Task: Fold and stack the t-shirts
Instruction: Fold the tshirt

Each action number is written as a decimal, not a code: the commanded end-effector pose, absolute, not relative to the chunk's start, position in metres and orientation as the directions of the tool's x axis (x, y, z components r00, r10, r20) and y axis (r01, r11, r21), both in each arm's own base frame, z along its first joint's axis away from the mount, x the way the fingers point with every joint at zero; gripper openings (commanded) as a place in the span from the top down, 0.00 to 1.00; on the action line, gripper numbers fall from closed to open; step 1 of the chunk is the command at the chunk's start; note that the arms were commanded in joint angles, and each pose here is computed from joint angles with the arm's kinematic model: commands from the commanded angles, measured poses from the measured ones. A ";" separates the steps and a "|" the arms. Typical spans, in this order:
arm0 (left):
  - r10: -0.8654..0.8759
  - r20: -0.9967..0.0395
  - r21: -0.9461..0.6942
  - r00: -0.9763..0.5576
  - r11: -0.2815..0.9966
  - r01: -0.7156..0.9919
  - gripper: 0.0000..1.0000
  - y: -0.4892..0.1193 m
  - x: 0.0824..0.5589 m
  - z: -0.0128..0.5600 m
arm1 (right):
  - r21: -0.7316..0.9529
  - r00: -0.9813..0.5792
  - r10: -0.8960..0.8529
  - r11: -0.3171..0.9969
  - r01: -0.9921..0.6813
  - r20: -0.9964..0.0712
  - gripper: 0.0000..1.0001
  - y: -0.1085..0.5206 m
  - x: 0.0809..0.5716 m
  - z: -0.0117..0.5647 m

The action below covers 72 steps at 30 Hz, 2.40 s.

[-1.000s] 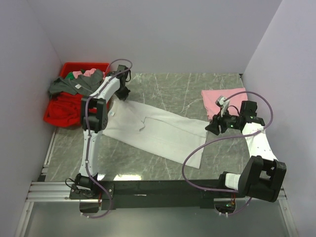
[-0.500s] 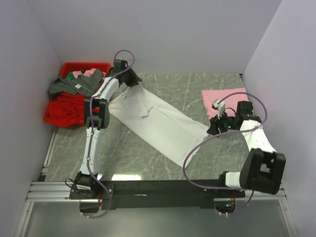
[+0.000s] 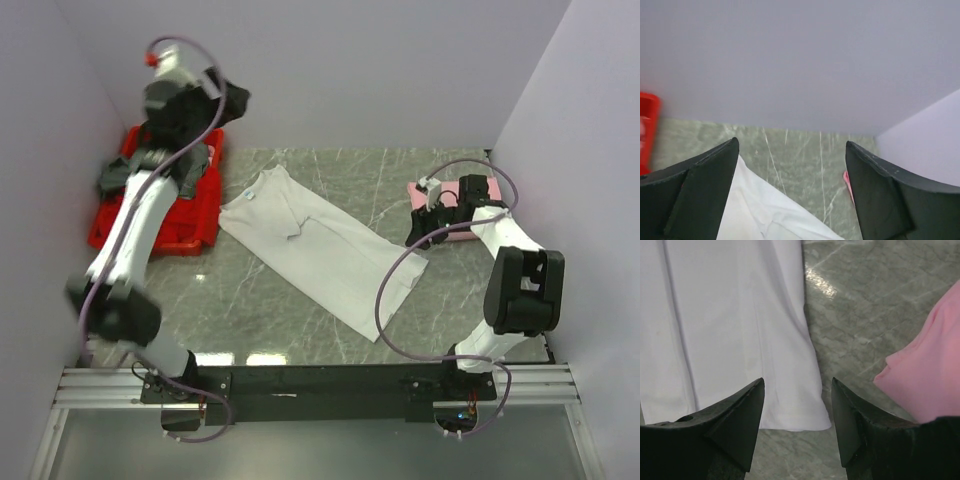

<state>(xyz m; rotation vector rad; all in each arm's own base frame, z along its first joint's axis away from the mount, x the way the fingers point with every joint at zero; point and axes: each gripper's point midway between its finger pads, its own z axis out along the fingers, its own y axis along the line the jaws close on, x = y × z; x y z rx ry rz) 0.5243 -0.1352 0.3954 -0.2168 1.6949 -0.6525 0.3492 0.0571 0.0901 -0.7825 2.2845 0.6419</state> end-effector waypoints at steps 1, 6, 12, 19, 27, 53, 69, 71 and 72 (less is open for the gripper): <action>-0.491 -0.869 -0.494 -0.057 0.860 0.130 0.07 -0.074 0.473 0.417 | 0.231 -0.658 -0.339 0.749 -0.622 -0.672 0.37 0.050 0.369 0.090; -0.473 -0.856 -0.514 -0.210 0.825 0.233 0.08 -0.090 0.393 0.358 | 0.243 -0.718 -0.383 0.760 -0.602 -0.582 0.38 0.040 0.358 0.066; -0.482 -0.775 -0.604 -0.409 0.755 0.256 0.10 -0.111 0.330 0.284 | 0.285 -0.756 -0.440 0.738 -0.612 -0.485 0.41 0.036 0.334 0.044; -0.516 -0.666 -0.697 -0.539 0.687 0.204 0.12 -0.123 0.297 0.230 | 0.309 -0.794 -0.460 0.748 -0.588 -0.398 0.42 0.030 0.324 0.025; -0.555 -0.623 -0.729 -0.552 0.667 0.151 0.12 -0.121 0.279 0.209 | 0.415 -0.787 -0.552 0.670 -0.616 -0.276 0.81 0.039 0.283 0.019; -0.585 -0.515 -0.502 -0.626 0.798 -0.333 0.24 -0.127 0.377 0.080 | 0.222 -0.600 -0.415 0.666 -0.712 -0.684 0.12 0.135 0.398 0.122; -0.586 -0.461 -0.243 -0.666 0.806 -0.540 0.63 -0.088 0.456 0.016 | 0.299 -0.595 -0.263 0.671 -0.678 -0.760 0.11 0.183 0.447 0.147; -0.563 -0.451 -0.237 -0.693 0.823 -0.516 0.68 -0.089 0.465 0.007 | 0.293 -0.593 -0.260 0.678 -0.674 -0.762 0.11 0.183 0.451 0.147; -0.563 -0.444 -0.268 -0.696 0.825 -0.497 0.69 -0.092 0.478 0.015 | 0.295 -0.595 -0.260 0.678 -0.674 -0.761 0.11 0.184 0.452 0.147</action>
